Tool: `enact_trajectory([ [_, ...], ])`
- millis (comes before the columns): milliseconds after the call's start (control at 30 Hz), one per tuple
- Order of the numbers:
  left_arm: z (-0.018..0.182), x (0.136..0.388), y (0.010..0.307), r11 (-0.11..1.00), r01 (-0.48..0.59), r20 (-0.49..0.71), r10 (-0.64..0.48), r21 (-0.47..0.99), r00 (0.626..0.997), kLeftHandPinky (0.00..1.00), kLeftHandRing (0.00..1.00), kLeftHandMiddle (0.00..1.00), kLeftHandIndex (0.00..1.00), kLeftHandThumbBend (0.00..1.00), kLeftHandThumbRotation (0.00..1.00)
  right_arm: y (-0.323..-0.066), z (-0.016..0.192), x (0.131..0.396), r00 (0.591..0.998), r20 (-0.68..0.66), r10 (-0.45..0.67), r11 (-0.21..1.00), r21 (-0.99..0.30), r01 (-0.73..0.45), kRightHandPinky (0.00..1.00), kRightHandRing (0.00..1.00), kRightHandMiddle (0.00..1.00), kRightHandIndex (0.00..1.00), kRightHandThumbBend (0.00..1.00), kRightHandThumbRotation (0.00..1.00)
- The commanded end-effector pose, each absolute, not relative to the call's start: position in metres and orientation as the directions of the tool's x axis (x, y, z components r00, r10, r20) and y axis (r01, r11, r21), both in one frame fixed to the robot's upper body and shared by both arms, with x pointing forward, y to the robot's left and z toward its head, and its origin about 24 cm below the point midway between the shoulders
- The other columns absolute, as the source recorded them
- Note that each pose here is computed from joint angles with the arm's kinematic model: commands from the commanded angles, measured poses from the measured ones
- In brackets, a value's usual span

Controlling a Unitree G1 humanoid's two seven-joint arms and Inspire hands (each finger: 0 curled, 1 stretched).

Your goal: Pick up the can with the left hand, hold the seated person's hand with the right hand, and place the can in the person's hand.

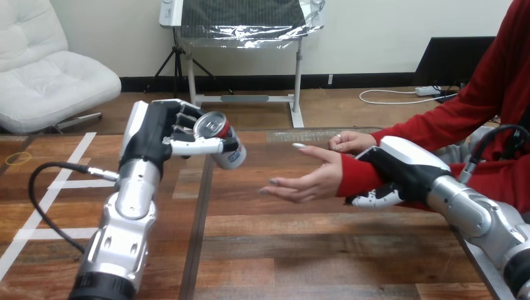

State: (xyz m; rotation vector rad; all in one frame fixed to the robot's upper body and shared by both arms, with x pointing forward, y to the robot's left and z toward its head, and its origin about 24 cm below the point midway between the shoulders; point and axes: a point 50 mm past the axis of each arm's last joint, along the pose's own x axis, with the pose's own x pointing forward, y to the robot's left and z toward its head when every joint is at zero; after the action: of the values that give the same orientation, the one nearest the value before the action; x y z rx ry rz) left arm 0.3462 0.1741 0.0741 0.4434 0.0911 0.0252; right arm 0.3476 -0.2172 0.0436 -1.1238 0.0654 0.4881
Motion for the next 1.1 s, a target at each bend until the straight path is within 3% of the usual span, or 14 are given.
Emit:
enact_trajectory([
  [0, 0.114, 0.363, 0.162, 0.895, -0.025, 0.06, -0.002, 0.445, 0.998, 0.31, 0.38, 0.41, 0.4, 0.81, 0.0, -0.19, 0.071, 0.36, 0.885, -0.148, 0.442, 0.388, -0.858, -0.337, 0.28, 0.32, 0.39, 0.43, 0.46, 0.19],
  [1067, 0.105, 0.369, 0.143, 0.911, 0.039, 0.034, -0.059, 0.411, 0.998, 0.31, 0.37, 0.42, 0.41, 0.8, 0.0, -0.171, 0.078, 0.359, 0.856, -0.105, 0.506, 0.393, -0.856, -0.337, 0.27, 0.31, 0.38, 0.42, 0.46, 0.22],
])
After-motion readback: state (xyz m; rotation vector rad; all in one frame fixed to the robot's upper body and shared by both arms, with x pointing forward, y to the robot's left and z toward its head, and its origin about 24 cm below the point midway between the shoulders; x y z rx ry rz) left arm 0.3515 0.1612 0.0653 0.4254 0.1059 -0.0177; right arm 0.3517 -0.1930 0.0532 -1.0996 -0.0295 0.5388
